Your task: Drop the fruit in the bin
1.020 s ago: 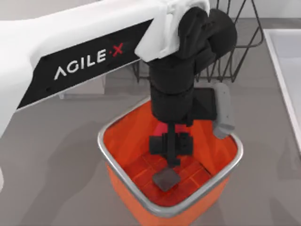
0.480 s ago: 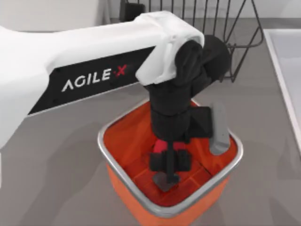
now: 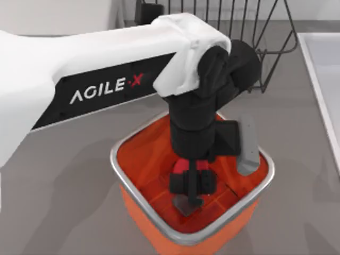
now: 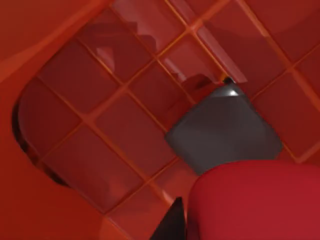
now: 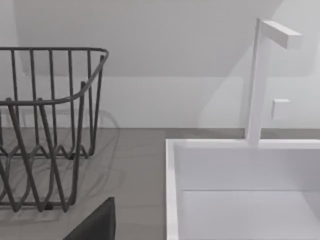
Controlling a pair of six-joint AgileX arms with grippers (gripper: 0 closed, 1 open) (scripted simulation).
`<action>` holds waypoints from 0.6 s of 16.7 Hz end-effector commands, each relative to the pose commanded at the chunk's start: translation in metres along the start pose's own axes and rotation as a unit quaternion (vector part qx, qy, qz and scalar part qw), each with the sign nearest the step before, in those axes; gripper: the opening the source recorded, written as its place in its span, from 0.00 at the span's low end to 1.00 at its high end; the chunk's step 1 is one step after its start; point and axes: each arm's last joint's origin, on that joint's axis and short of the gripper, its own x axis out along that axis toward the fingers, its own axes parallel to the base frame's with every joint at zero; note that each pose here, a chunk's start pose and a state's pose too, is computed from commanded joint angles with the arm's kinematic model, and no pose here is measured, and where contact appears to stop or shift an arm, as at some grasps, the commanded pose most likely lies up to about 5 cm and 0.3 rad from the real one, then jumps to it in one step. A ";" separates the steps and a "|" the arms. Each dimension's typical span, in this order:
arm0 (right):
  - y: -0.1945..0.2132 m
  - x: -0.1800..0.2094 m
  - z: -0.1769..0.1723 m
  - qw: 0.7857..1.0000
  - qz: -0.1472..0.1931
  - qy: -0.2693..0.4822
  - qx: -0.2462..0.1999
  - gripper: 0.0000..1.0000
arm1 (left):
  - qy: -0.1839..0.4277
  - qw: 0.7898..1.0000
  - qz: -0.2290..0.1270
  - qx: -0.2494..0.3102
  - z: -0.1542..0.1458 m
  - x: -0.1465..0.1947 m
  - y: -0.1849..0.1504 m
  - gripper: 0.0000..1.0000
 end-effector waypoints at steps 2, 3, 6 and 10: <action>0.000 0.000 0.000 1.000 0.000 0.000 0.000 1.00 | 0.000 1.000 0.000 0.000 0.000 0.000 0.000 0.75; 0.000 0.000 0.000 1.000 0.000 0.000 0.000 1.00 | 0.000 1.000 0.000 0.000 0.000 0.000 0.000 0.83; 0.000 0.000 0.000 1.000 0.000 0.000 0.000 1.00 | 0.000 1.000 0.000 0.000 0.000 0.000 0.000 1.00; 0.000 0.000 0.000 1.000 0.000 0.000 0.000 1.00 | 0.000 1.000 0.000 0.000 0.000 0.000 0.000 1.00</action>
